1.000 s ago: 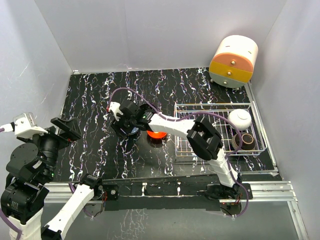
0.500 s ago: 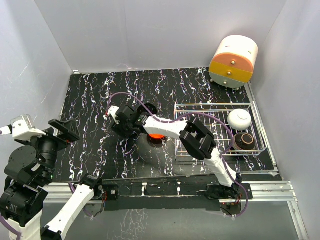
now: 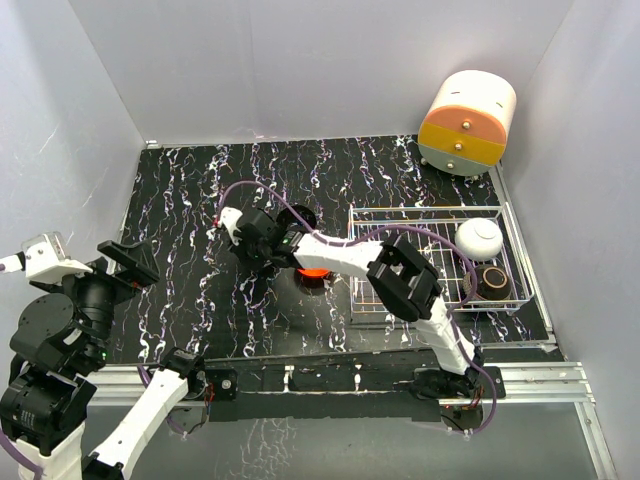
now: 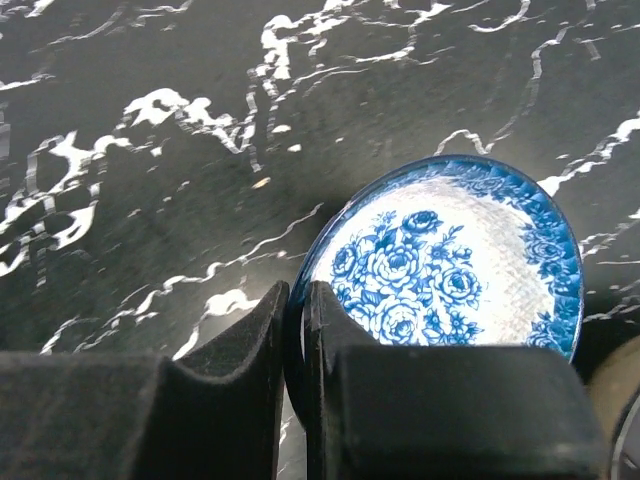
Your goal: Load the bowls into the dish rack
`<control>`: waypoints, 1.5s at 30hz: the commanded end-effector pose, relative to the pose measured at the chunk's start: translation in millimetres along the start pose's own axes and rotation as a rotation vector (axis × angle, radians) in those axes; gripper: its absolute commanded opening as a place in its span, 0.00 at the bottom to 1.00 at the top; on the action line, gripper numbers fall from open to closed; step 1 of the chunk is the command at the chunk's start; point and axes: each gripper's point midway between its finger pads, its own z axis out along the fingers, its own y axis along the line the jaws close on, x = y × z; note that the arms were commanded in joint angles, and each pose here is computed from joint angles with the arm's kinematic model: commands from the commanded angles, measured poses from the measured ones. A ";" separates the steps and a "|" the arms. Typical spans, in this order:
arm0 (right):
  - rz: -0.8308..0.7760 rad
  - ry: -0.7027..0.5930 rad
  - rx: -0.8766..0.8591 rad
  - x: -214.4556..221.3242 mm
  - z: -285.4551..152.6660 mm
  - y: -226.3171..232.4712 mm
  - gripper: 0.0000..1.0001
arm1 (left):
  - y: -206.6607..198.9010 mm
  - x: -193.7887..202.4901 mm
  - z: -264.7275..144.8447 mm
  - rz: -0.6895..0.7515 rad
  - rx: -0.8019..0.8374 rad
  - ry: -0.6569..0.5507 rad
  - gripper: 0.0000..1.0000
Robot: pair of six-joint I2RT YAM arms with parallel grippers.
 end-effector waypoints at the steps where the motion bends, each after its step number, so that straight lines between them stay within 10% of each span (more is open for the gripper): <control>1: 0.089 -0.182 -0.310 -51.2 -44.0 60.7 0.08 | 2.5 -3.1 -1.9 0.008 -0.007 -0.010 0.97; 12: 0.367 -0.672 -0.726 -138.9 -239.7 62.9 0.08 | -2.9 -10.6 -1.7 0.017 0.010 -0.016 0.97; 24: 0.713 -0.948 -0.475 -69.2 -391.7 -70.1 0.08 | -24.1 -10.7 11.7 0.026 0.076 0.004 0.97; 45: 1.404 -0.945 -0.409 86.9 -363.5 -131.5 0.08 | -36.3 -3.6 22.2 0.021 0.110 0.031 0.97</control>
